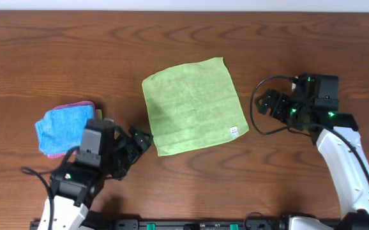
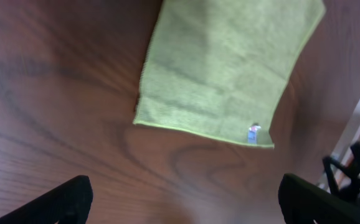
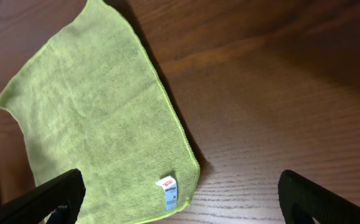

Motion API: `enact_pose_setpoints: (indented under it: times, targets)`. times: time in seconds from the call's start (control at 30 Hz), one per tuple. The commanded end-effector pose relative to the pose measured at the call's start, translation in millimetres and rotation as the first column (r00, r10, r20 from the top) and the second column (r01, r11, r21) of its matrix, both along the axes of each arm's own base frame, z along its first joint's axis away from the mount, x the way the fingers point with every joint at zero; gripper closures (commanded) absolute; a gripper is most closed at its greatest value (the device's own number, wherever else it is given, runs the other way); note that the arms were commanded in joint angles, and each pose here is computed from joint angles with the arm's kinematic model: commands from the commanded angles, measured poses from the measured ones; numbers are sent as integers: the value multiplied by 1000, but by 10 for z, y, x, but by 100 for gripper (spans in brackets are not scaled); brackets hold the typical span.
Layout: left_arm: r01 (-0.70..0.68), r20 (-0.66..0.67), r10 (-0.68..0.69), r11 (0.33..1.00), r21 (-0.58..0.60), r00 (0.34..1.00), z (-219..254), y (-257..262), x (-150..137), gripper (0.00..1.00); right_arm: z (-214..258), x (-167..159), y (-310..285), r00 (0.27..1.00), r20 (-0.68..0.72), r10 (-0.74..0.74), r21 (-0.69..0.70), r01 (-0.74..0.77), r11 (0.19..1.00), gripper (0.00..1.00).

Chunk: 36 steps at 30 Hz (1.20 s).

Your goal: Fold the cloth

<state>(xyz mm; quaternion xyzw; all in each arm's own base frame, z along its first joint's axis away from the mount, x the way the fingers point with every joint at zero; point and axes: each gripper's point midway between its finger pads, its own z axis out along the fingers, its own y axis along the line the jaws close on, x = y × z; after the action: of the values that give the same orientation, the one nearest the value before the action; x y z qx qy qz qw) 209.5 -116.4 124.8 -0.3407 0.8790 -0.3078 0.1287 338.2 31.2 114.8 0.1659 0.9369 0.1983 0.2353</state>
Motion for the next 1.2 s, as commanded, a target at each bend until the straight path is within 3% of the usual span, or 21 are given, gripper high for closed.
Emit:
enact_pose_setpoints:
  times: [0.0,0.2,0.4,1.17]
  targets:
    - [-117,-59,112,990,-84,992,-144,-18,-3,2,-81,-41,8,999,0,44,-14,-44,999,1]
    - [-177,-45,172,973,-148,984,-274,-77,179,3,-417,-88,146,994,-69,84,72,-79,994,1]
    - [-171,-144,154,978,-118,977,-556,-169,107,3,-639,-89,211,987,-131,96,125,-79,989,1]
    - [-129,-249,106,989,-77,963,-1019,-422,160,3,-675,-189,270,978,-189,85,169,-53,984,1]
